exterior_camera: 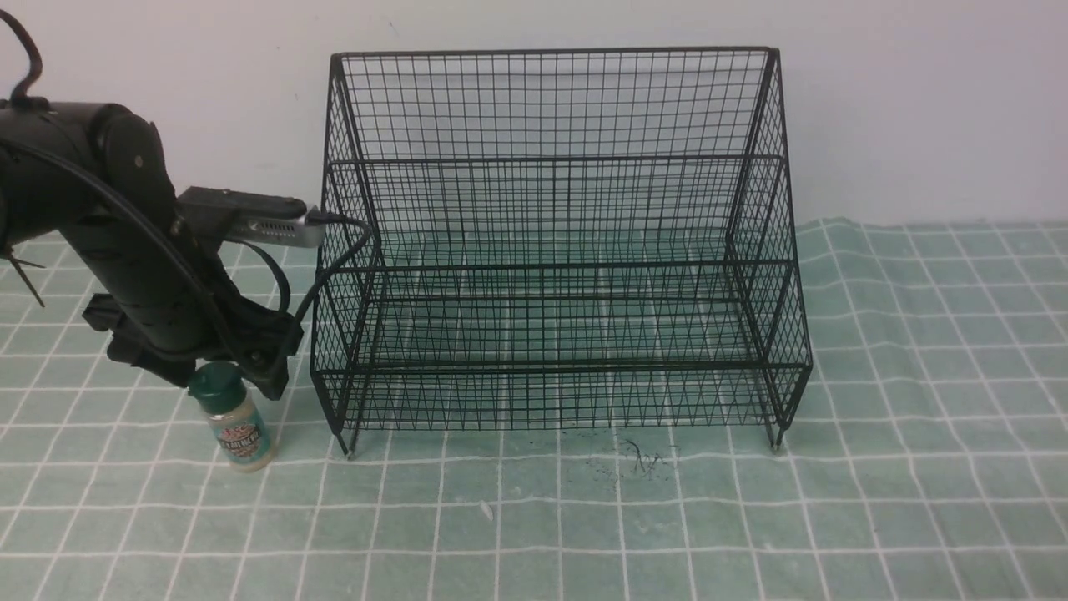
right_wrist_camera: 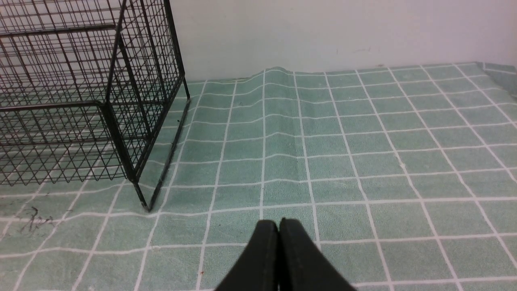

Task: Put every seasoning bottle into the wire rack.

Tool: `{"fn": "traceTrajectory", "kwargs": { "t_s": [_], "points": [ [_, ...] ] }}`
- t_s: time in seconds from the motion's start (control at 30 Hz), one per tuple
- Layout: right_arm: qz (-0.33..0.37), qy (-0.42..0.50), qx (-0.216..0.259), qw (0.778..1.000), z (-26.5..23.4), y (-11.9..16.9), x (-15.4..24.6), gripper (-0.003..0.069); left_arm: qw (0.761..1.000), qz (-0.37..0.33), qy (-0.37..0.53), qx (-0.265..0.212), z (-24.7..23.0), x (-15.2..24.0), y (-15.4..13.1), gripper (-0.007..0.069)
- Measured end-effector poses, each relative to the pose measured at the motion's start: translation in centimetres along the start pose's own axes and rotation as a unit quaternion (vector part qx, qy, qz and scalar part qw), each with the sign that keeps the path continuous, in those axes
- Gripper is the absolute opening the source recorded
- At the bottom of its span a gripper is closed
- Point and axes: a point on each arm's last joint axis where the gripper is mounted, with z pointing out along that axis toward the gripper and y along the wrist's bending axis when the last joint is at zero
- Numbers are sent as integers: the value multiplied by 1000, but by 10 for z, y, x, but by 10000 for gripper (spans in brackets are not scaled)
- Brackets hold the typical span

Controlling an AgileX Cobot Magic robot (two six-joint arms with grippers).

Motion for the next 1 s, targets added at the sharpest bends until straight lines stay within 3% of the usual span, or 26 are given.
{"fn": "traceTrajectory", "kwargs": {
  "t_s": [0.1, 0.23, 0.43, 0.53, 0.67, 0.8, 1.0],
  "points": [
    [0, 0, 0, 1000, 0, 0, 0, -15, 1000, -2, 4, -1, 3, 0, 0, 552],
    [0, 0, 0, 1000, 0, 0, 0, -15, 1000, -4, 9, -4, 4, 1, 1, 311],
    [0, 0, 0, 1000, 0, 0, 0, -15, 998, 4, 59, -29, -8, 8, 5, 320],
    [0, 0, 0, 1000, 0, 0, 0, -15, 997, 9, 49, -51, -38, 8, 9, 320],
    [0, 0, 0, 1000, 0, 0, 0, -15, 998, 5, -31, -58, -109, 5, 6, 320],
    [0, 0, 0, 1000, 0, 0, 0, -15, 990, 25, -138, -27, -181, 10, -21, 320],
    [0, 0, 0, 1000, 0, 0, 0, -15, 985, 78, -150, 24, -188, 10, -73, 320]
  ]
}}
